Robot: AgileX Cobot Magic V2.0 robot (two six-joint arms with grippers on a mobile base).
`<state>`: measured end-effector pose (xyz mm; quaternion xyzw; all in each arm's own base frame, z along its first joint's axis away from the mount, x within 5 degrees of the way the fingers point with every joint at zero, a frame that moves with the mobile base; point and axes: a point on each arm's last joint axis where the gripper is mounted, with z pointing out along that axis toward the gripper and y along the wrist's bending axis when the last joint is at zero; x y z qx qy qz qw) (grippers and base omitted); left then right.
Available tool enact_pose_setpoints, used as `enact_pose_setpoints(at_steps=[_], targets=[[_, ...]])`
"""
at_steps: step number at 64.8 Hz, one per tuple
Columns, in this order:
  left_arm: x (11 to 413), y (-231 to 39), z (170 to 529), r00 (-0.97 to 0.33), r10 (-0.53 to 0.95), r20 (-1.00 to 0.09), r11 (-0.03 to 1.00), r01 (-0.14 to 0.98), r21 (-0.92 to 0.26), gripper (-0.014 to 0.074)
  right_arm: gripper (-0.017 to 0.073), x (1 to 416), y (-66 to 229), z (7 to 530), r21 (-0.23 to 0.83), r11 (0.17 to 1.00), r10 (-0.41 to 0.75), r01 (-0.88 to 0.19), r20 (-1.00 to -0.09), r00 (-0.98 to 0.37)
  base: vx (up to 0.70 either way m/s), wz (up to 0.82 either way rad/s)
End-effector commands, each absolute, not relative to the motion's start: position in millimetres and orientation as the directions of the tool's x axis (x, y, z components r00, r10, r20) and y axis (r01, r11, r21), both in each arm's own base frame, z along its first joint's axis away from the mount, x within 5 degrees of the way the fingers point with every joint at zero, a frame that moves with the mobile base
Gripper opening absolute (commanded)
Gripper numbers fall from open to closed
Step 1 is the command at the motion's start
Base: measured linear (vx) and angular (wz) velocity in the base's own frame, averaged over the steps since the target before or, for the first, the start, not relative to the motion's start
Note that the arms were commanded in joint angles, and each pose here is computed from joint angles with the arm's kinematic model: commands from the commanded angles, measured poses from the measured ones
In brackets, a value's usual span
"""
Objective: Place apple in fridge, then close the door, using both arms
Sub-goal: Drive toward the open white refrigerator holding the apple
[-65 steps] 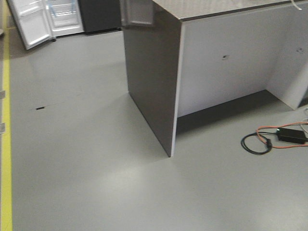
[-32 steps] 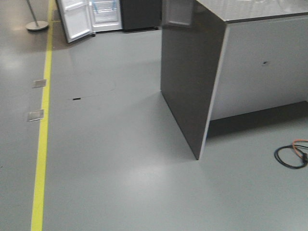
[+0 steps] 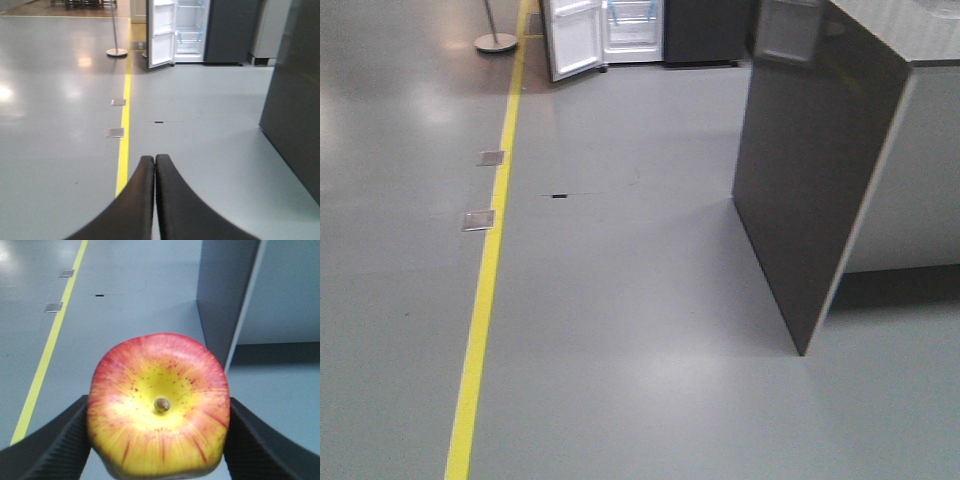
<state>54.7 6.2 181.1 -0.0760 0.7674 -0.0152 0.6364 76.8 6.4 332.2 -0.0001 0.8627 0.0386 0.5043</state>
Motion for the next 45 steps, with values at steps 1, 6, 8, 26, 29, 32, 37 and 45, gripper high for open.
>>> enact_pose_setpoints(at_steps=[1, 6, 8, 26, 29, 32, 37, 45], targets=[[55.7, 4.2, 181.7, -0.114, -0.140, -0.983, 0.989, -0.065, -0.134, -0.0006, 0.0125, 79.5, 5.4, 346.2, 0.066, 0.997, 0.049, -0.029, -0.912, -0.407, 0.06, 0.34], [55.7, 4.2, 181.7, -0.114, -0.140, -0.983, 0.989, -0.065, -0.134, -0.0006, 0.0125, 79.5, 5.4, 346.2, 0.066, 0.997, 0.049, -0.029, -0.912, -0.407, 0.06, 0.32], [55.7, 4.2, 181.7, -0.114, -0.140, -0.983, 0.989, -0.065, -0.134, -0.0006, 0.0125, 79.5, 5.4, 346.2, 0.066, 0.997, 0.049, -0.029, -0.912, -0.407, 0.07, 0.30], [55.7, 4.2, 181.7, -0.114, -0.140, -0.983, 0.989, -0.065, -0.134, -0.0006, 0.0125, 79.6, 5.4, 346.3, 0.066, 0.997, 0.049, -0.029, -0.913, -0.406, 0.08, 0.27], [55.7, 4.2, 181.7, -0.114, -0.140, -0.983, 0.989, -0.065, -0.134, -0.0006, 0.0125, 79.6, 5.4, 346.3, 0.066, 0.997, 0.049, -0.029, -0.913, -0.406, 0.06, 0.18], [55.7, 4.2, 181.7, -0.114, -0.140, -0.983, 0.989, -0.065, -0.134, -0.0006, 0.0125, 79.6, 5.4, 346.3, 0.066, 0.997, 0.049, -0.029, -0.913, -0.406, 0.06, 0.13], [55.7, 4.2, 181.7, -0.114, -0.140, -0.983, 0.989, -0.065, -0.134, -0.0006, 0.0125, 79.6, 5.4, 346.3, 0.066, 0.997, 0.049, -0.029, -0.913, -0.406, 0.06, 0.07], [55.7, 4.2, 181.7, -0.114, -0.140, -0.983, 0.989, -0.065, -0.134, -0.0006, 0.0125, 79.6, 5.4, 346.3, 0.066, 0.997, 0.049, -0.029, -0.913, -0.406, 0.05, 0.01]])
